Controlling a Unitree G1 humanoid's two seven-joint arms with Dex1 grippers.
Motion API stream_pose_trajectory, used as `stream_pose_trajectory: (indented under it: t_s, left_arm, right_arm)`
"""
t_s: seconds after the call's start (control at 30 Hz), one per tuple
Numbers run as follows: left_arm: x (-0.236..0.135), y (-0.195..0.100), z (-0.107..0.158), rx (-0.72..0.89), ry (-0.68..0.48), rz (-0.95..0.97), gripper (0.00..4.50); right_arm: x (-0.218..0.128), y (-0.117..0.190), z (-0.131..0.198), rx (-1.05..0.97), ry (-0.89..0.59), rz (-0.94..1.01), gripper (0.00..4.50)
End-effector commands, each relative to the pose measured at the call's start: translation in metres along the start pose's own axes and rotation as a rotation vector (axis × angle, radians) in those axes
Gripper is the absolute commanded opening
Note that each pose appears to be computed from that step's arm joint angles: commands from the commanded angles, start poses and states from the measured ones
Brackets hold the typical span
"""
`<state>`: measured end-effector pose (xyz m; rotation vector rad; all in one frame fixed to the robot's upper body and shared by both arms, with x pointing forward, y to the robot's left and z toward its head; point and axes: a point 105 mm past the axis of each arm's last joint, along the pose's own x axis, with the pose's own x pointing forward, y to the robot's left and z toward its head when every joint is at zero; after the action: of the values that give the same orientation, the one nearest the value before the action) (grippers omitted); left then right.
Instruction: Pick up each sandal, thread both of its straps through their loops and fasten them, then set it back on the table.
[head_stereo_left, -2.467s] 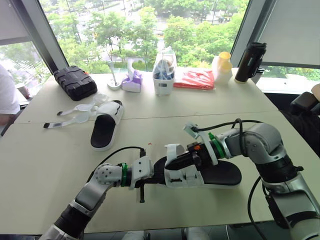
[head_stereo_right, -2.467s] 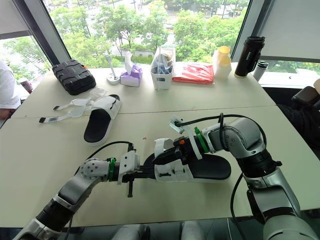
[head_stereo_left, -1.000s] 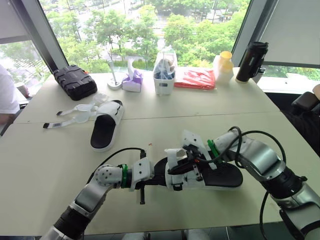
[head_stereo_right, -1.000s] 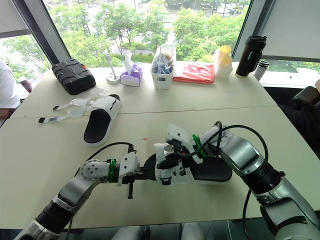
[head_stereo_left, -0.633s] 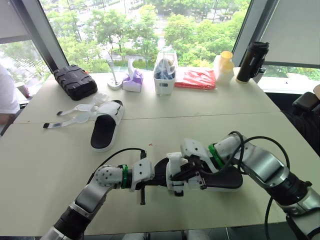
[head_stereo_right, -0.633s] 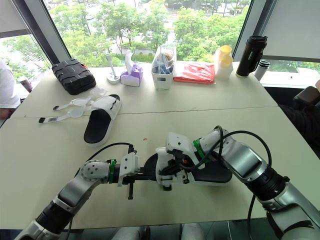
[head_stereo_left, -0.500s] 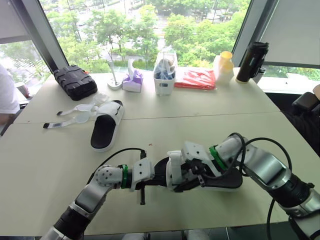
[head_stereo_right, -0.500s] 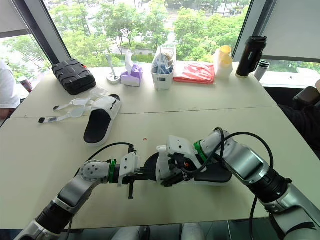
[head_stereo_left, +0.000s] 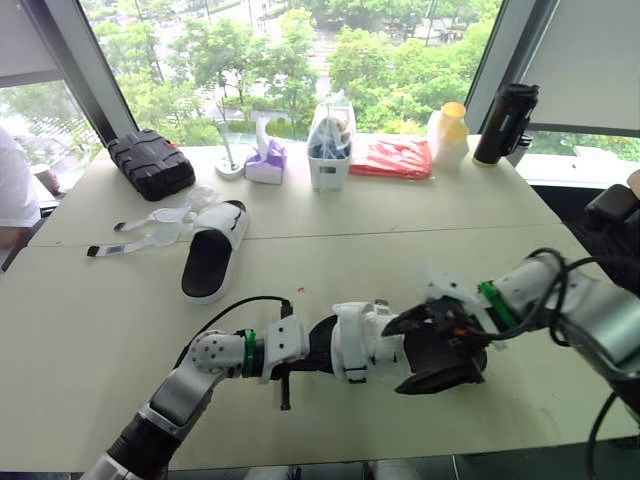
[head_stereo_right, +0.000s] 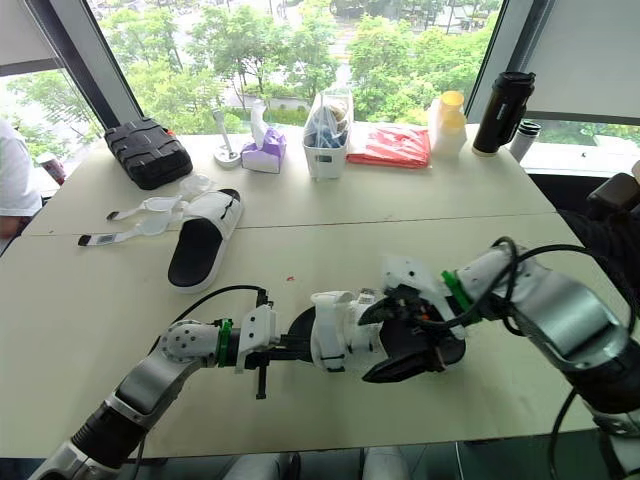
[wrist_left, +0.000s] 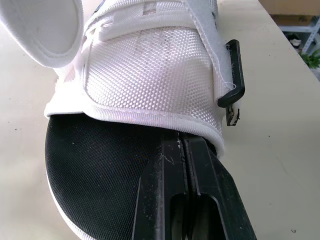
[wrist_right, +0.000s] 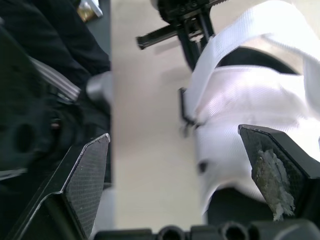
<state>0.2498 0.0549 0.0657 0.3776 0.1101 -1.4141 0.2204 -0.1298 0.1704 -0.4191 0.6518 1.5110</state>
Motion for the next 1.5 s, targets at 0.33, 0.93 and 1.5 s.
stream_pose_trajectory:
  t_s: [0.33, 0.93, 1.5]
  left_arm:
    - [0.000, -0.024, -0.050, -0.134, 0.174, -0.046, 0.00]
    - [0.000, -0.022, -0.050, -0.129, 0.178, -0.049, 0.00]
    - [0.003, -0.021, -0.049, -0.122, 0.176, -0.056, 0.00]
  right_arm:
    - [0.036, 0.027, -0.043, 0.279, -0.117, 0.018, 4.48]
    - [0.063, -0.001, -0.031, 0.247, -0.229, -0.115, 4.48]
    - [0.054, -0.010, -0.037, 0.198, -0.158, -0.248, 4.48]
